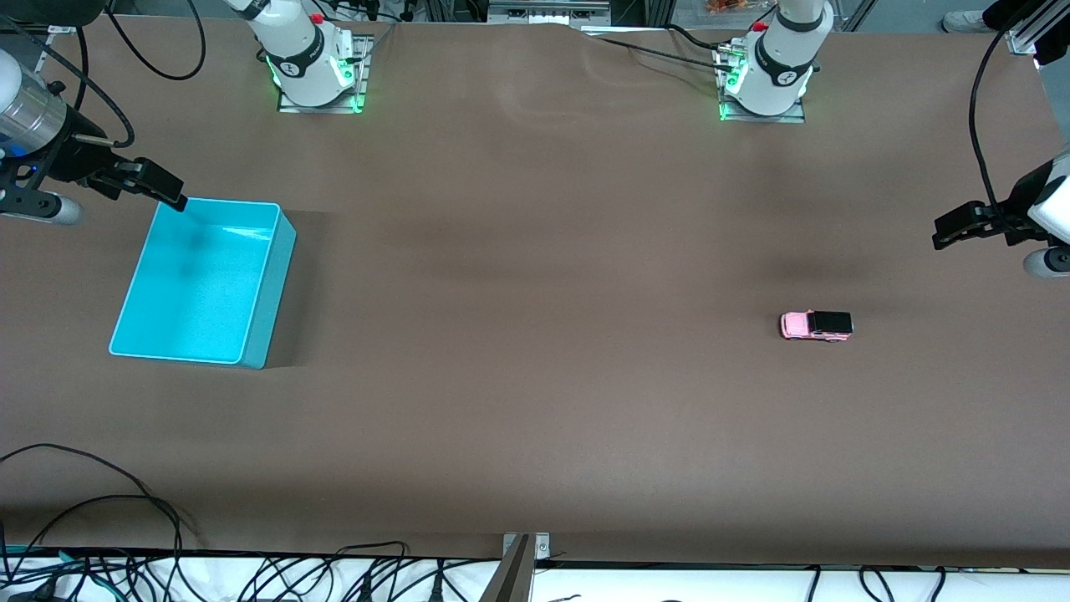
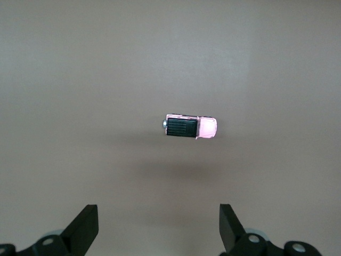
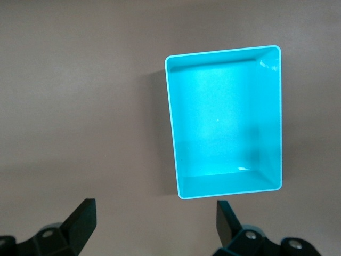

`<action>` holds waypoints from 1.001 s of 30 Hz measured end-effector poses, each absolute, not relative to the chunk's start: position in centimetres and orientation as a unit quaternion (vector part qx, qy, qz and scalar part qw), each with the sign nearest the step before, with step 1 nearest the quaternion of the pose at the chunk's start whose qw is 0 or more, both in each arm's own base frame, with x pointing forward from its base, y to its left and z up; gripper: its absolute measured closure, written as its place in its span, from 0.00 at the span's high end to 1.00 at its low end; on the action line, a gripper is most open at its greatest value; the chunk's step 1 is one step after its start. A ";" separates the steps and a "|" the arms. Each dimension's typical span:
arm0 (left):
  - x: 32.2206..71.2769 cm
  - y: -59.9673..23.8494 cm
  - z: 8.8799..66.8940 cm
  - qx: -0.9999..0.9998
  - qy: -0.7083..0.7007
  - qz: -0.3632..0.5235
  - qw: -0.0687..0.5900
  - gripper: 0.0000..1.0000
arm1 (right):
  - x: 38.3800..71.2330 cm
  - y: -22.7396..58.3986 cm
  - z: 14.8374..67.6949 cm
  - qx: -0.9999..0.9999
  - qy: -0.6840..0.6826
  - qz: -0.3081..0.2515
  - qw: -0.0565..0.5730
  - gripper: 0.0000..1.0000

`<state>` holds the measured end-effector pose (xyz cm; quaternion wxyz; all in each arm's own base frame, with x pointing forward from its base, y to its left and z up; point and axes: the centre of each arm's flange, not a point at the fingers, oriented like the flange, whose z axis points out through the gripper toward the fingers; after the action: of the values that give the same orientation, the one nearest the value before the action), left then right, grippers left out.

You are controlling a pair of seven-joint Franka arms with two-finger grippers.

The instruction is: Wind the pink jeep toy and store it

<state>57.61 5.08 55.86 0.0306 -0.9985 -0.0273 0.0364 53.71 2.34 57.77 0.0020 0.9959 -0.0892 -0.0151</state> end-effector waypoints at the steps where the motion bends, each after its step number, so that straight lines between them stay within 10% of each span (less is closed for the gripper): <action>1: 57.6 5.1 55.9 -0.998 -0.027 0.036 0.031 1.00 | 53.7 2.3 57.8 0.996 -0.089 -0.015 0.002 1.00; 30: 58.1 3.2 54.9 -0.999 -0.009 0.044 0.028 1.00 | 53.7 2.3 57.8 0.996 -0.089 -0.015 0.002 1.00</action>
<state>58.12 3.22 54.88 0.0279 -0.9986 -0.0095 0.0442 53.71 2.34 57.77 0.0020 0.9959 -0.0891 -0.0151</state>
